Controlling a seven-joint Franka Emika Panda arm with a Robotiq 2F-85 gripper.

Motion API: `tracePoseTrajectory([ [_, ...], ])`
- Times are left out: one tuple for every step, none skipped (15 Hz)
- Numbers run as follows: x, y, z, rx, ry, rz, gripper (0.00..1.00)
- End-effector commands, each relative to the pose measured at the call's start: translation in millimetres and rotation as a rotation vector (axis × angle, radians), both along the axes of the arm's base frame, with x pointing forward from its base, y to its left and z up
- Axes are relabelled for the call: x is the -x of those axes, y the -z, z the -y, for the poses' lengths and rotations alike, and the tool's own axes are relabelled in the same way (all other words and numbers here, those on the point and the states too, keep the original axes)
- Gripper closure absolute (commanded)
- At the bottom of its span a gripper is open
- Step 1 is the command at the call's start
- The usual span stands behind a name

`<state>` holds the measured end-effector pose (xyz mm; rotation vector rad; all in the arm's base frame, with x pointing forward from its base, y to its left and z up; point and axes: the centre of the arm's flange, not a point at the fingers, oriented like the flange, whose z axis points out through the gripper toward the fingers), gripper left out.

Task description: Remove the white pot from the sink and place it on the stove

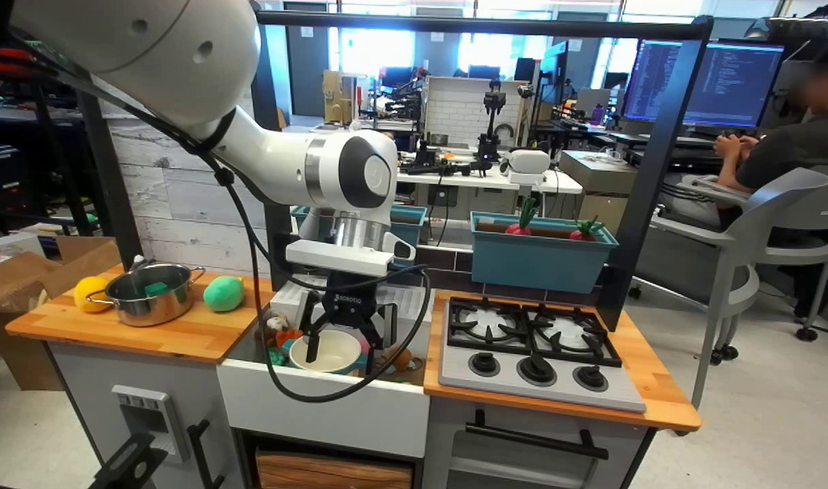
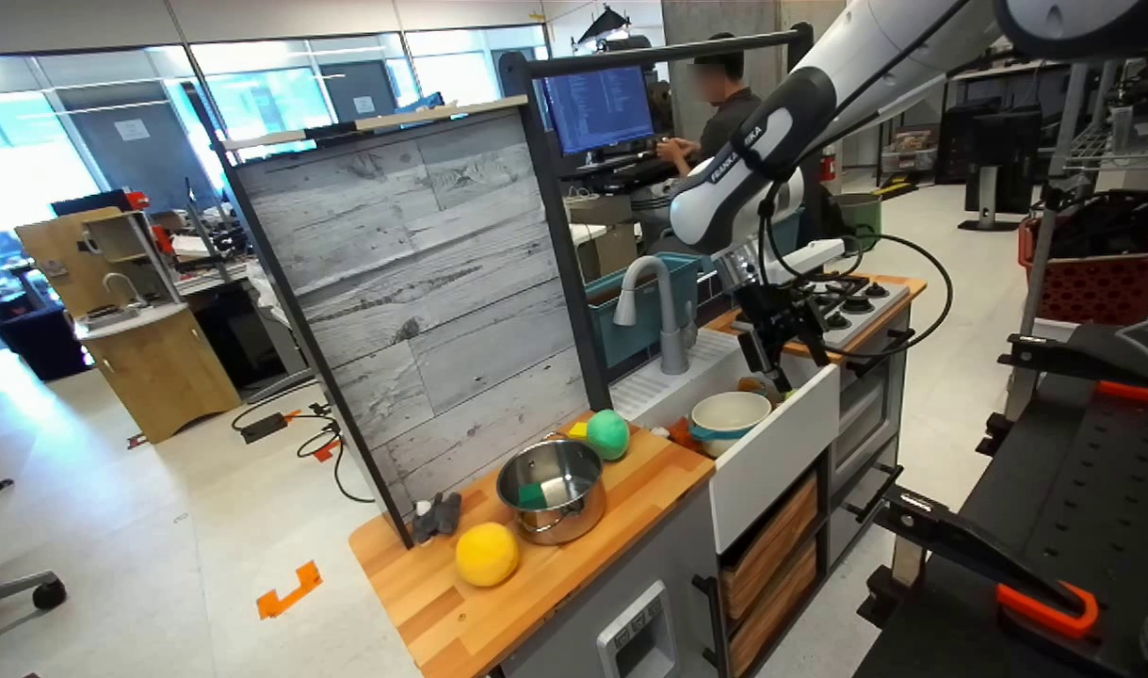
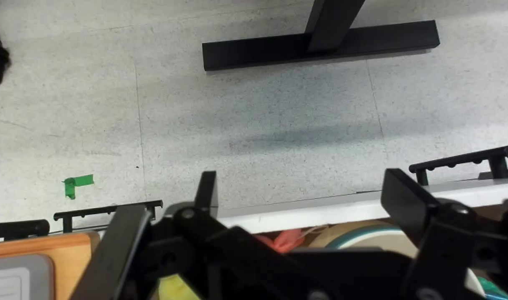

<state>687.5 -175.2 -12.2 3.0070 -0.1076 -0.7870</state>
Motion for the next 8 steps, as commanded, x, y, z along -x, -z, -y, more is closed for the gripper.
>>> tracePoseTrajectory([
  [-65.1, 33.4, 18.1, 0.037, 0.053, 0.044, 0.0],
  [-66.8, 33.7, 18.9, 0.04, 0.062, 0.071, 0.0],
  [-69.1, 34.4, 19.7, 0.046, 0.063, 0.104, 0.0],
  [-71.8, 35.3, 20.6, 0.051, 0.062, 0.135, 0.0],
  [-74.7, 36.4, 21.3, 0.064, 0.059, 0.17, 0.0],
  [-76.9, 38.5, 22.6, 0.071, 0.058, 0.195, 0.0],
  [-79.0, 40.5, 23.5, 0.087, 0.051, 0.218, 0.0],
  [-80.4, 42.7, 24.8, 0.09, 0.048, 0.238, 0.0],
])
